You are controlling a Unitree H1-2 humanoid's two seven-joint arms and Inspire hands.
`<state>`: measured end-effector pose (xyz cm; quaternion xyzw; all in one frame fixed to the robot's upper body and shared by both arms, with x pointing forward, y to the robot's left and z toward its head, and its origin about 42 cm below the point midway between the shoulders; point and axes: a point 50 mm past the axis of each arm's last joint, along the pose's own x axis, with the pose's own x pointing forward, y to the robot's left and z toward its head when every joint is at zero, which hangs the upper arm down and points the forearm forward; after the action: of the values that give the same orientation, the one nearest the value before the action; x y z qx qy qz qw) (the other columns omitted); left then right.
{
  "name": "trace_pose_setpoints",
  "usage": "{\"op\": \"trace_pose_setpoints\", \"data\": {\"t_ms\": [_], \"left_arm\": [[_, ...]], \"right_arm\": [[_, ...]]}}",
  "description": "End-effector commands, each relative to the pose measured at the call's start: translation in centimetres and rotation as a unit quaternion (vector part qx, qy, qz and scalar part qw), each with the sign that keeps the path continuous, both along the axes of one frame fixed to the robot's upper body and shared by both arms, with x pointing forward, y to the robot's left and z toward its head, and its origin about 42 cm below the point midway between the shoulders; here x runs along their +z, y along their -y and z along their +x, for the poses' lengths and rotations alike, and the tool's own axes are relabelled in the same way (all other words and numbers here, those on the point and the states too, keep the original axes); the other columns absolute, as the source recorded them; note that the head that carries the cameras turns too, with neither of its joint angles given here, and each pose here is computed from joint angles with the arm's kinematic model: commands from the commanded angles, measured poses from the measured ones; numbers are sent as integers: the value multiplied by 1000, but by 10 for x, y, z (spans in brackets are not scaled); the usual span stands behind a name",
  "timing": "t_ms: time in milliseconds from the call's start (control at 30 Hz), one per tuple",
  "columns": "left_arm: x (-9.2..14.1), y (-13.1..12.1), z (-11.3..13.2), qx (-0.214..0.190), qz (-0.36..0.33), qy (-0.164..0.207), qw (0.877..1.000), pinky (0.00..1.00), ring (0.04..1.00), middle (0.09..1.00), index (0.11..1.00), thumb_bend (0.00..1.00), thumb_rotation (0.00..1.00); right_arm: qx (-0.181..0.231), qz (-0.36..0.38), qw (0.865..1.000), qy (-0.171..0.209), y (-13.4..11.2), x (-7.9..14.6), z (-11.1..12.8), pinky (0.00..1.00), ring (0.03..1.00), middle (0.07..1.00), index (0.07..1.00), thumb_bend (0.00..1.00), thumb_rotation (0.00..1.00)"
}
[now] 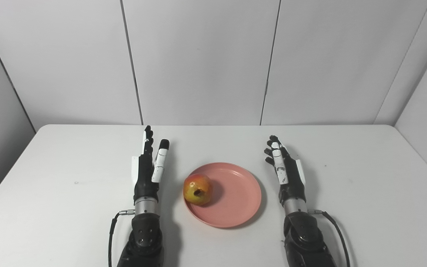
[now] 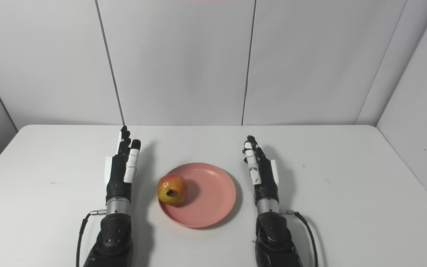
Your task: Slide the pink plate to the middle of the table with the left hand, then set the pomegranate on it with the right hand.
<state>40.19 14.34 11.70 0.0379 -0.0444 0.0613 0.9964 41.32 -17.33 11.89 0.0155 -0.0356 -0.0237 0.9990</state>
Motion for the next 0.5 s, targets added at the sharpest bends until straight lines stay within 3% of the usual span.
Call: {"op": "trace_pose_setpoints", "data": {"t_ms": [0,133,333,467], "left_arm": [[18,10,7,-14,-18,12,1000,1000,1000,1000,1000,856,1000],[14,12,4,-19,-30,-9,999,1000,1000,1000,1000,855,1000],[15,13,4,-29,-41,-46,998,1000,1000,1000,1000,924,1000],[18,12,6,-38,-55,-64,996,1000,1000,1000,1000,832,1000]], "right_arm": [[5,16,1000,-3,-1,1,2,908,901,915,921,795,1000],[11,36,998,-45,-4,-15,-7,981,945,934,938,814,1000],[24,4,998,-50,-3,-18,-13,1000,995,939,936,811,1000],[24,-11,998,-51,-1,-17,-13,1000,1000,958,938,833,1000]]}}
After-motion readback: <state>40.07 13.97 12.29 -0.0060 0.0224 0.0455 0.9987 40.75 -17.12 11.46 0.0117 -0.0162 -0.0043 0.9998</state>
